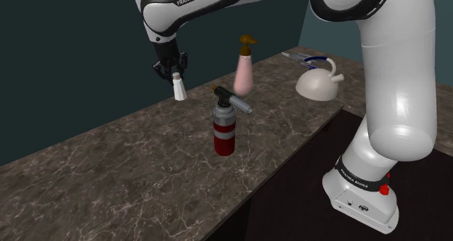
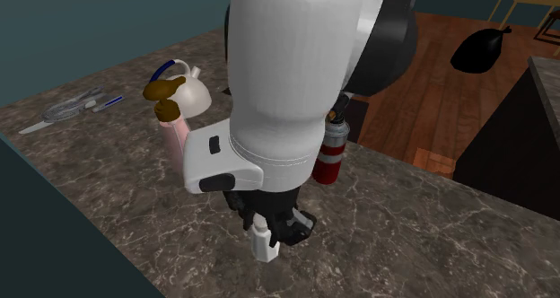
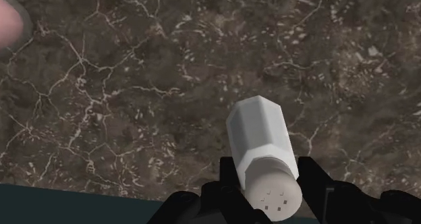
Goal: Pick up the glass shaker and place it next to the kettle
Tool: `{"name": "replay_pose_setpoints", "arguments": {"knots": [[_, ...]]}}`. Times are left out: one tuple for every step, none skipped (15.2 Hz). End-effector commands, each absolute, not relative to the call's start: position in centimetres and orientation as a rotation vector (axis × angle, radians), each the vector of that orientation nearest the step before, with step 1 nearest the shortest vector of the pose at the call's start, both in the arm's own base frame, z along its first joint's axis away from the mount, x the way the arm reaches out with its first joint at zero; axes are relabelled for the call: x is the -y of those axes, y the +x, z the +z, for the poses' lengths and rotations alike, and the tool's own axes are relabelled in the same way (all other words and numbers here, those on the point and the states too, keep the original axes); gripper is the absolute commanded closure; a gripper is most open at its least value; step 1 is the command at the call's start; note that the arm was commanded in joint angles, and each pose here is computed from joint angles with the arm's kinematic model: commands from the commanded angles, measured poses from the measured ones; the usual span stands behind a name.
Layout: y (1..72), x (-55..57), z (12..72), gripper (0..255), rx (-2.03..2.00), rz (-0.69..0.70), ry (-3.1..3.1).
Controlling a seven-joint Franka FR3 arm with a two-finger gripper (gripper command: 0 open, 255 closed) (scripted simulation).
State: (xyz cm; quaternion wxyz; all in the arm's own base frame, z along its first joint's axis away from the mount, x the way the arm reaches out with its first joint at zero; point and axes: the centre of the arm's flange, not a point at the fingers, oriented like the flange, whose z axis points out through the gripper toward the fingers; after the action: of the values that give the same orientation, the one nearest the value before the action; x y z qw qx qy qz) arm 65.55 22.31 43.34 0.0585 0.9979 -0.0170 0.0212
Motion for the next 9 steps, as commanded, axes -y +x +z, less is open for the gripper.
{"name": "replay_pose_setpoints", "arguments": {"knots": [[65.6,-22.3,44.4,255,0.051,0.064,3.023],[65.6,-22.3,45.0,255,0.051,0.064,3.023],[65.6,-22.3,45.5,255,0.051,0.064,3.023],[65.6,-22.3,46.0,255,0.051,0.064,3.023],[65.6,-22.3,46.5,255,0.051,0.064,3.023],[65.6,-22.3,47.1,255,0.051,0.064,3.023],[65.6,-22.3,47.6,255,0.051,0.064,3.023],[65.6,-22.3,48.1,255,0.051,0.064,3.023],[65.6,-22.3,48.7,255,0.051,0.064,3.023]]}}
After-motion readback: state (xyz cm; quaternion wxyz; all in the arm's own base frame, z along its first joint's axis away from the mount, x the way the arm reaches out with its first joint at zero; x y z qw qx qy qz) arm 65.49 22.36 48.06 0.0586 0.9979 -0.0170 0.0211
